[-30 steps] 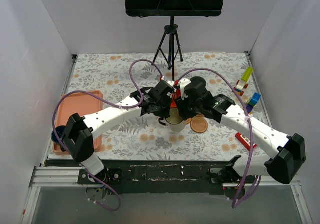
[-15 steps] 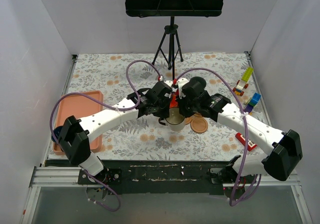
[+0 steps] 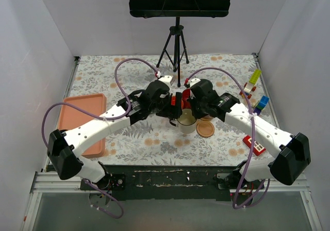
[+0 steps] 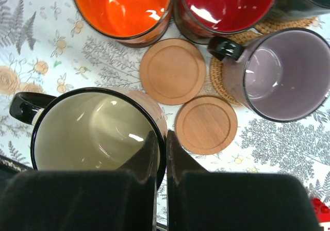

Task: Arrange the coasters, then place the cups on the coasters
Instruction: Place the cup on the coaster.

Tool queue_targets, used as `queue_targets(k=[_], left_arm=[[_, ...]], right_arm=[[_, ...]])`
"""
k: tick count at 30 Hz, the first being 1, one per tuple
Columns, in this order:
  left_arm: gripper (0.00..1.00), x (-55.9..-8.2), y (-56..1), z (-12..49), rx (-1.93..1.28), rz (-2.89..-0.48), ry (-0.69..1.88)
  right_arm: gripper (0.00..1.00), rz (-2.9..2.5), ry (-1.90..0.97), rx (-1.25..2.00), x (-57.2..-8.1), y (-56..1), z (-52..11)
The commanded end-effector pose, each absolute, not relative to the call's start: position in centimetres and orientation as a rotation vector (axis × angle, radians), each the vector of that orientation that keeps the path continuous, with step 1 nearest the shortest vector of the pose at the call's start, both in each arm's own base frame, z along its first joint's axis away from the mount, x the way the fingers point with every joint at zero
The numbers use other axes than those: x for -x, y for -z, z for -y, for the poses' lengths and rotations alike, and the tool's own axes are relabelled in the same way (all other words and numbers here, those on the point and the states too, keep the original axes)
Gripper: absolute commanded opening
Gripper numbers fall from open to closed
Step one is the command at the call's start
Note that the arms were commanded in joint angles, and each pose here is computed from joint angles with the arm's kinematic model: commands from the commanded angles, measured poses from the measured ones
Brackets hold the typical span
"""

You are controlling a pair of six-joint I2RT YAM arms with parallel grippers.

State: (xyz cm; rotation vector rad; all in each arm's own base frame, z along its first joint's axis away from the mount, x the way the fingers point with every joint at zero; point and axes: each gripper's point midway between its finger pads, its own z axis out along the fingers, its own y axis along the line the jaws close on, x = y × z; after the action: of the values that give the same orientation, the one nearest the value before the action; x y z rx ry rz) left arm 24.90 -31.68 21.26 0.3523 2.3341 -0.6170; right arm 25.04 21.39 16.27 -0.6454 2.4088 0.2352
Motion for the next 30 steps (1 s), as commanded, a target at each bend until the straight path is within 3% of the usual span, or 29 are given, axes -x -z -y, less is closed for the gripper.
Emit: queue_targets(k=[1,2,3,12,19,30], left_arm=[[0.86,-25.7,-24.4,30.1,-0.267,-2.239,0.672],[0.96,-26.3,-25.1,29.6,-0.237,-2.219,0.69],[0.98,-27.0,-26.0,29.0,-0.205,-2.197,0.712],[0.98,-34.4,-29.5,20.7,0.176,-2.162,0.663],[0.98,-33.8,-28.6,19.6,0.106,-2.217,0.641],[0.98,-32.9,-27.8,19.1,0.028,-2.232,0.611]], right_arm=[[0.01,-2.303,-0.283,0.423,-27.2,-21.2,-21.0],[0.01,-2.296,-0.288,0.391,-27.3,-21.3,-20.8],[0.01,-2.293,-0.294,0.356,-27.4,-21.2,-20.5],[0.01,-2.172,-0.418,0.198,-27.6,-20.9,-20.4],[0.01,-2.157,-0.458,0.384,-26.5,-18.6,-21.2],[0.01,-2.077,-0.422,0.641,-28.8,-17.9,-20.8]])
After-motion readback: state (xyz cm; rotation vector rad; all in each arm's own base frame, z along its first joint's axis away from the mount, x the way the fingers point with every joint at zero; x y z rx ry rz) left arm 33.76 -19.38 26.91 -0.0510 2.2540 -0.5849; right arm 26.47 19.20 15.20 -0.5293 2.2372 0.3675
